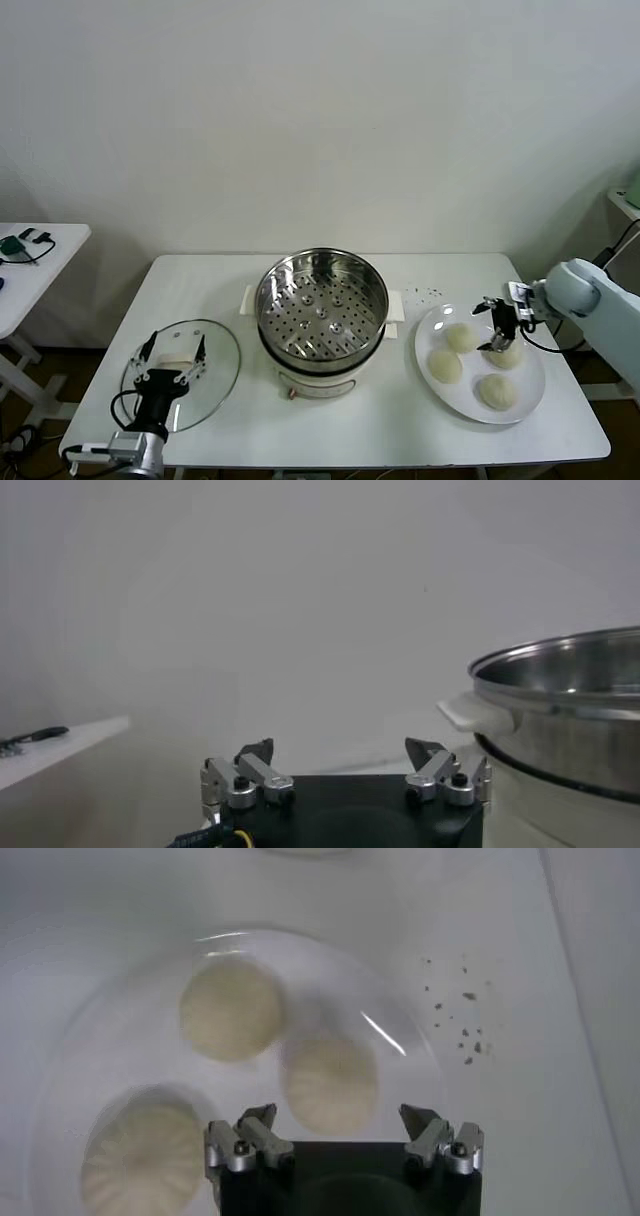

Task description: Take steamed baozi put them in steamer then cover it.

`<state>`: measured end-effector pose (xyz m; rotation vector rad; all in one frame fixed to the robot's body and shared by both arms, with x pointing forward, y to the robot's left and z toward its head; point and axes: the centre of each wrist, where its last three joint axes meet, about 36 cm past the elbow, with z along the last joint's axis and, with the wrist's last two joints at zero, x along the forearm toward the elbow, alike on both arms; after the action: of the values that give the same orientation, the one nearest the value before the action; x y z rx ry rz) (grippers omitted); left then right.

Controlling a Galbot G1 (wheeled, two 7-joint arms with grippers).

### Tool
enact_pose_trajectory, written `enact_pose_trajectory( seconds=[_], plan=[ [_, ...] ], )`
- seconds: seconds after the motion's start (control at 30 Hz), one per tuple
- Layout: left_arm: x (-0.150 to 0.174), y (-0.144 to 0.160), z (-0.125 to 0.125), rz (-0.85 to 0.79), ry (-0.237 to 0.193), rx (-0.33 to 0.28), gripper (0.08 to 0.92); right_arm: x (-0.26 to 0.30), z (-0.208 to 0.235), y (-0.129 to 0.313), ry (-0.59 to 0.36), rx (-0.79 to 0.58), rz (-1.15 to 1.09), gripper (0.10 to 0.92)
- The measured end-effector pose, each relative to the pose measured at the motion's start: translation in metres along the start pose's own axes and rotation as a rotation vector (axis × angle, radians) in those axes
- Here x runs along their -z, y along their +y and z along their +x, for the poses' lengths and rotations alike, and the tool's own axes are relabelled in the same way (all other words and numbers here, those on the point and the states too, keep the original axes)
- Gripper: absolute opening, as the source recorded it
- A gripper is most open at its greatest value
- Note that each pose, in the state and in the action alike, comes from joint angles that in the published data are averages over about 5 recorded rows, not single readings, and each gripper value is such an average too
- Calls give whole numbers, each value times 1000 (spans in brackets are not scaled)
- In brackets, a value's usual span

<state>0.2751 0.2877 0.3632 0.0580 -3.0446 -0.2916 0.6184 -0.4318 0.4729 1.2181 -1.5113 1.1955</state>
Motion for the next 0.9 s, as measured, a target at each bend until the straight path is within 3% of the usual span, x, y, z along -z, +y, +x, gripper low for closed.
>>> enact_pose_trajectory(
  seconds=[0.7, 0.9],
  plan=[
    [-5, 5, 0, 1, 16, 11, 823, 40, -34, -30, 109, 110, 86, 821],
    [-5, 4, 0, 0, 17, 13, 823, 40, -37, -31, 125, 120, 96, 778]
  ],
)
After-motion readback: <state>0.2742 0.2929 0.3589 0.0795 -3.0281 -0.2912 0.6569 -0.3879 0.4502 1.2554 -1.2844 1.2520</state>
